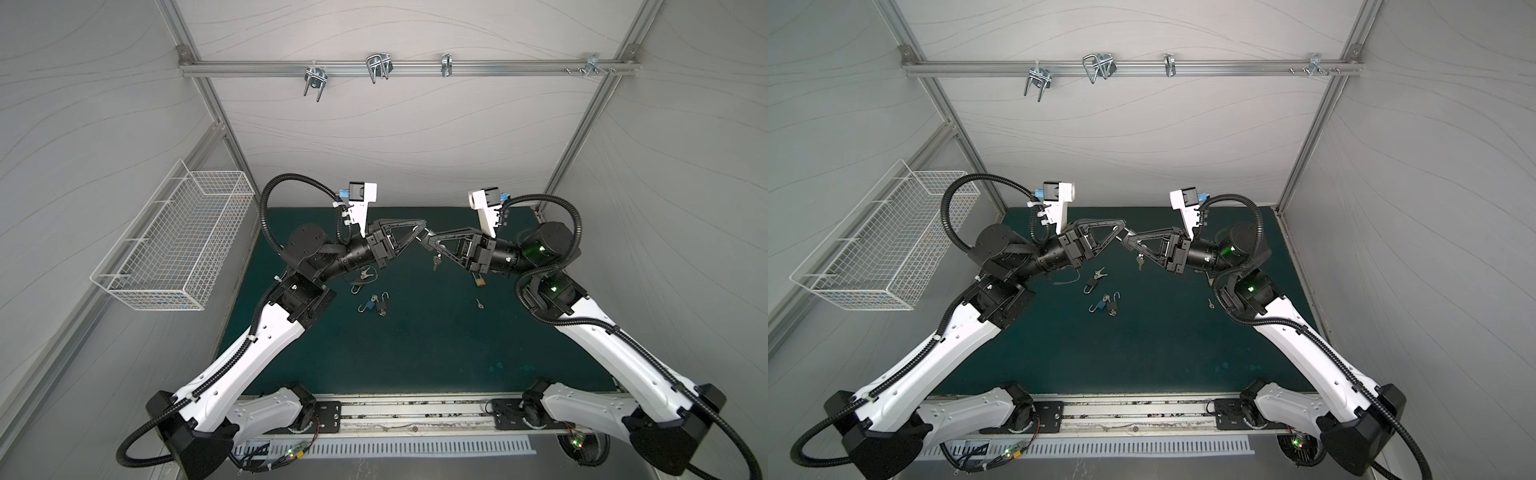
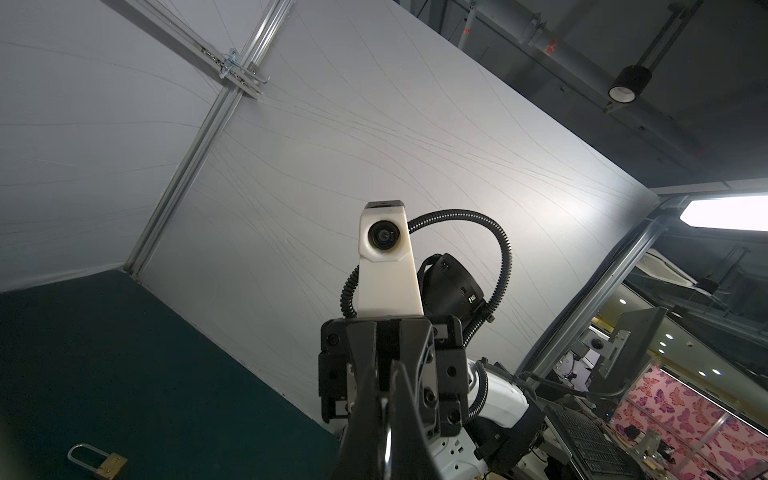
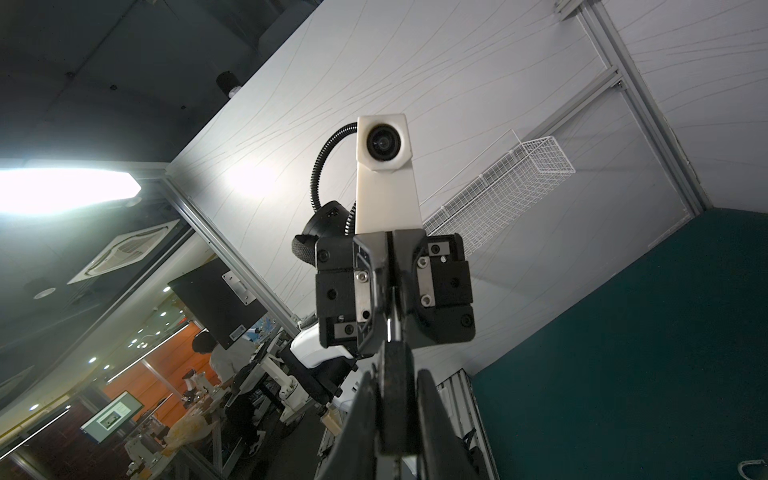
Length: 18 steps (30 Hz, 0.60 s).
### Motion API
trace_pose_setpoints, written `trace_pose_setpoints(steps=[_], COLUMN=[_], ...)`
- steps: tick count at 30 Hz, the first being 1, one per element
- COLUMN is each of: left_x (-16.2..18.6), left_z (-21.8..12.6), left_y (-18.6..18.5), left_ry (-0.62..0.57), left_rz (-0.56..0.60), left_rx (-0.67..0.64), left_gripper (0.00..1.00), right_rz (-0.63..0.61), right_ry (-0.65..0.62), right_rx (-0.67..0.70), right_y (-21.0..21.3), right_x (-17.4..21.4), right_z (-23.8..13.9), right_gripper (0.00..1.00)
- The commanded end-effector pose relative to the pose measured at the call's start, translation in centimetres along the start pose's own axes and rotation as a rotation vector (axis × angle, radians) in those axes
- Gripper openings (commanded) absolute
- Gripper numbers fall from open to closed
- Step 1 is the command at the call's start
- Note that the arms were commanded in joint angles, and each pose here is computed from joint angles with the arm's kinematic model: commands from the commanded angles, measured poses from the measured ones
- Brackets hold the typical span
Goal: Lock with the key
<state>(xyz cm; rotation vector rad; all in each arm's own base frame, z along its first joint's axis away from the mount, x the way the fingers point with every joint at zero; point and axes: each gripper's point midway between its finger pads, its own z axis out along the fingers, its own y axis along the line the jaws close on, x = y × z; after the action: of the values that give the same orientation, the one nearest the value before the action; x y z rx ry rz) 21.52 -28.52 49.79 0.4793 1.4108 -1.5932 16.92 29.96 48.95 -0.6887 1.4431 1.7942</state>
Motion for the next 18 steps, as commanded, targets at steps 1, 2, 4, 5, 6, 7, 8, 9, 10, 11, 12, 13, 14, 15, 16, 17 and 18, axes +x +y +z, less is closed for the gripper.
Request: trace_pose_setpoints(steps=[1,2,4,5,6,7,8,9,10,11,12,13,14,15,16,17,18], left_x=[7.6,8.2,9.3,9.9,10.4,10.7,11.1,11.3,11.4,11.6,11.5,11.5,11.4,11.4,11.5,11.7,12.2], left_z=[1.0,1.1,1.4,1.6,1.7,1.8,1.9,2.0,2.0,2.0,2.0,2.0,2.1,2.2,2.3,2.4,2.7], left_y=[0.5,0.5,0.5,0.5,0.4,0.5,0.5,0.6,0.7,0.9,0.8,0.7,0.6,0.6,0.5,0.5,0.5], left_ry=[0.257,0.271,0.297,0.308,0.318,0.324,0.331,0.335,0.337,0.339,0.339,0.339,0.341,0.346,0.355,0.368,0.381], left_rz=[-0.109,-0.115,-0.123,-0.129,-0.132,-0.134,-0.141,-0.146,-0.15,-0.154,-0.152,-0.151,-0.149,-0.148,-0.151,-0.154,-0.162], left_rx=[0.055,0.058,0.063,0.066,0.069,0.069,0.071,0.072,0.07,0.068,0.07,0.071,0.075,0.078,0.082,0.085,0.09], left_gripper=[0.0,0.0,0.0,0.0,0.0,0.0,0.0,0.0,0.0,0.0,0.0,0.0,0.0,0.0,0.0,0.0,0.0], right_rz=[-0.097,-0.103,-0.111,-0.116,-0.118,-0.121,-0.12,-0.122,-0.122,-0.124,-0.127,-0.13,-0.136,-0.139,-0.143,-0.147,-0.149], right_ry=[-0.144,-0.144,-0.143,-0.141,-0.141,-0.141,-0.14,-0.141,-0.14,-0.138,-0.135,-0.132,-0.133,-0.135,-0.142,-0.15,-0.155], right_rx=[-0.014,-0.018,-0.022,-0.022,-0.02,-0.017,-0.015,-0.015,-0.014,-0.017,-0.018,-0.017,-0.013,-0.005,-0.002,-0.006,-0.013], right_y=[2.4,2.6,2.8,2.8,2.8,2.8,2.7,2.7,2.6,2.7,2.7,2.7,2.7,2.7,2.7,2.9,3.1], right_x=[-4.1,-4.2,-4.5,-4.5,-4.6,-4.6,-4.5,-4.5,-4.5,-4.5,-4.4,-4.4,-4.4,-4.4,-4.5,-4.8,-5.0], right_z=[0.0,0.1,0.2,0.2,0.3,0.3,0.3,0.3,0.2,0.3,0.3,0.3,0.2,0.1,0.1,0.1,0.1], right_gripper=[0.0,0.0,0.0,0.0,0.0,0.0,0.0,0.0,0.0,0.0,0.0,0.0,0.0,0.0,0.0,0.0,0.0])
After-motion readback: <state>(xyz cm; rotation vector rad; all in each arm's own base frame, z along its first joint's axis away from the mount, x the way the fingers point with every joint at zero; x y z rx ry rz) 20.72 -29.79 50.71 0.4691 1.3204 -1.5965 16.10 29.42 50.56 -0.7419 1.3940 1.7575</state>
